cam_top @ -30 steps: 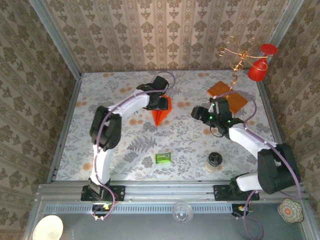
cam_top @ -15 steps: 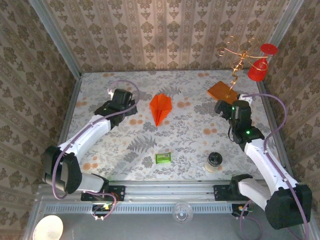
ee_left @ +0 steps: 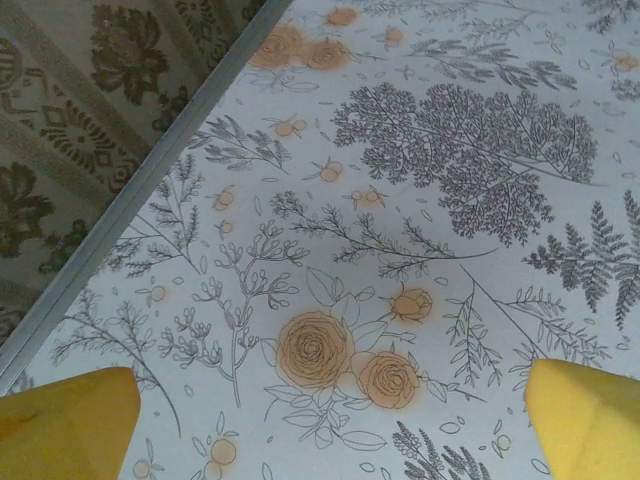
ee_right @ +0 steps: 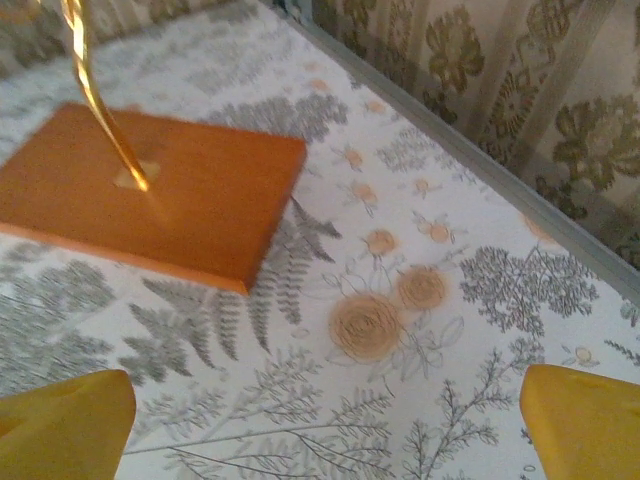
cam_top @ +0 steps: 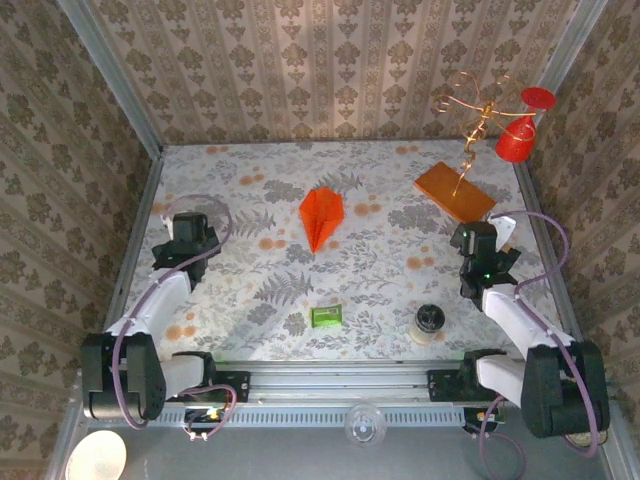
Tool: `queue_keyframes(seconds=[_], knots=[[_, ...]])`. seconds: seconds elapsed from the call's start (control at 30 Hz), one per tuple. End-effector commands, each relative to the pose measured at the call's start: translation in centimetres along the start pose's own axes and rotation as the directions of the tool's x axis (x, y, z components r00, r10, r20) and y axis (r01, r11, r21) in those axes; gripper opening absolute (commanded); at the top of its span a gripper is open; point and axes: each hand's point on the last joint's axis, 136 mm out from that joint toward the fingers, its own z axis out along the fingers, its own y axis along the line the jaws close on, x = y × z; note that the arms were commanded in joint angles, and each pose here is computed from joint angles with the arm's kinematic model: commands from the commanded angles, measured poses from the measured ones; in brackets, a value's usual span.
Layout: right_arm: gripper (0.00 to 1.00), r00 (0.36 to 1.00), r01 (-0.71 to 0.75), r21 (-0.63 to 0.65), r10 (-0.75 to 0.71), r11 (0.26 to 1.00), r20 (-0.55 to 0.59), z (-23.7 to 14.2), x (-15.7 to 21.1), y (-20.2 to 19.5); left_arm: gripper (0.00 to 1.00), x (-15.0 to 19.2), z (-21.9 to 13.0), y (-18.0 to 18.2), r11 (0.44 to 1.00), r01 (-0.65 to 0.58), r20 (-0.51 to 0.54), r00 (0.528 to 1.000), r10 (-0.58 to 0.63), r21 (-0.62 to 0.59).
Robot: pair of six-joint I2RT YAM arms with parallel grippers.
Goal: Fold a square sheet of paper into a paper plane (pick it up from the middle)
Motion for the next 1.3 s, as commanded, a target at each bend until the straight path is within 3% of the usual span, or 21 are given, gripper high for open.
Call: queue_keyframes(seconds=[0.0,0.13,0.33,0.5,0.73,0.9,1.03,1.27], knots=[[1.0,0.998,0.007,0.006,-0.007,1.0,0.064,0.8,-1.1,0.4,1.0,-0.6,1.1,-0.6,0.997,-0.043,0.049,0.998,0.04,0.065],[1.0,0.996,0.028,-0.067,-0.022,0.997,0.09,1.7,-0.7,2.0,1.0,-0.5,2.0,-1.0,0.99,-0.046,0.089,0.995,0.034,0.131],[1.0,0.987,0.076,-0.169,-0.05,0.983,0.151,2.0,-1.5,4.0,1.0,-1.7,2.2,-2.2,0.968,-0.101,0.237,0.971,0.045,0.229],[1.0,0.972,0.165,-0.346,-0.093,0.924,0.214,1.7,-1.2,7.3,1.0,-2.3,2.0,-3.8,0.927,-0.149,0.347,0.938,0.021,0.345],[1.0,0.972,0.206,-0.416,-0.135,0.886,0.194,2.9,0.5,9.3,1.0,-2.9,2.8,-5.3,0.882,-0.179,0.374,0.927,0.003,0.436],[1.0,0.971,0.219,-0.432,-0.149,0.875,0.189,3.3,1.1,9.9,1.0,-2.4,3.4,-6.7,0.868,-0.242,0.405,0.913,0.052,0.433],[1.0,0.969,0.228,-0.43,-0.16,0.874,0.188,3.3,1.2,10.0,1.0,-1.7,4.6,-7.9,0.888,-0.298,0.413,0.9,0.14,0.349],[1.0,0.968,0.232,-0.427,-0.166,0.874,0.187,3.4,1.2,10.1,1.0,-1.6,4.8,-7.5,0.907,-0.28,0.397,0.907,0.143,0.314]])
